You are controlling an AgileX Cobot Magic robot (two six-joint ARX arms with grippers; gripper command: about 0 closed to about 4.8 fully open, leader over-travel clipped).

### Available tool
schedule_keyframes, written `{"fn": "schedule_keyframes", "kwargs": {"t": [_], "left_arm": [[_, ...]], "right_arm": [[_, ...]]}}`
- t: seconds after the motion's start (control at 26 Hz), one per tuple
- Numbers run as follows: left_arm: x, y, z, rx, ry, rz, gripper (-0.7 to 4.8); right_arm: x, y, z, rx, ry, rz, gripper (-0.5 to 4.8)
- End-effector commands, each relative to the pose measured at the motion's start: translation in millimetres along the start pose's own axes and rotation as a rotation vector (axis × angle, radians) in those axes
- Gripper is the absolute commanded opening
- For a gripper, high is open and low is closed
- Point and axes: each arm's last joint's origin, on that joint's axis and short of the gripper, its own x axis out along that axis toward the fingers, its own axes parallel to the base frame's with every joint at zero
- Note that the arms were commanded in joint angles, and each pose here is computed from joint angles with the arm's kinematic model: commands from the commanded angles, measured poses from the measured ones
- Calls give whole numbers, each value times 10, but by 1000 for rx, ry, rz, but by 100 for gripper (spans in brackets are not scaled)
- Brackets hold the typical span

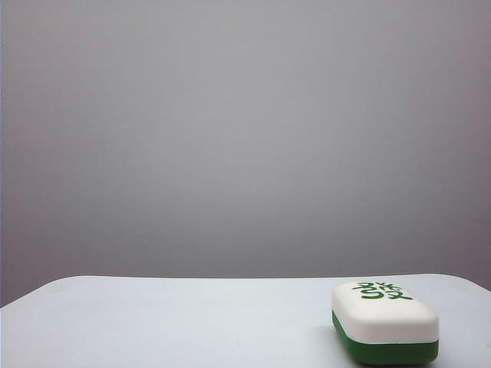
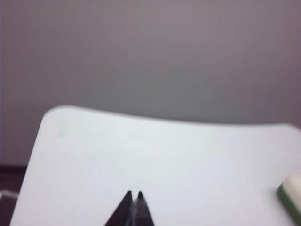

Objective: Move the foam mahjong from the right side of the table to the left side of the table.

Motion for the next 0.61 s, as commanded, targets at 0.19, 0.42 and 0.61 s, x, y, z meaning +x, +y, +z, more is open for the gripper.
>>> {"fn": "schedule_keyframes", "kwargs": {"t": [0.19,0.42,0.61], "left_arm": [[-59,-65,348,11,-67,27,-5],[99,-85,520,149,30,19,-5],[350,-103,753,251,127,8,-5]], "right_arm": [[-87,54,337,62,-148,-63,-5],[-82,158,691,11,-187,-56,-5],[157,224,872,-75,-73,-48,-5]]}}
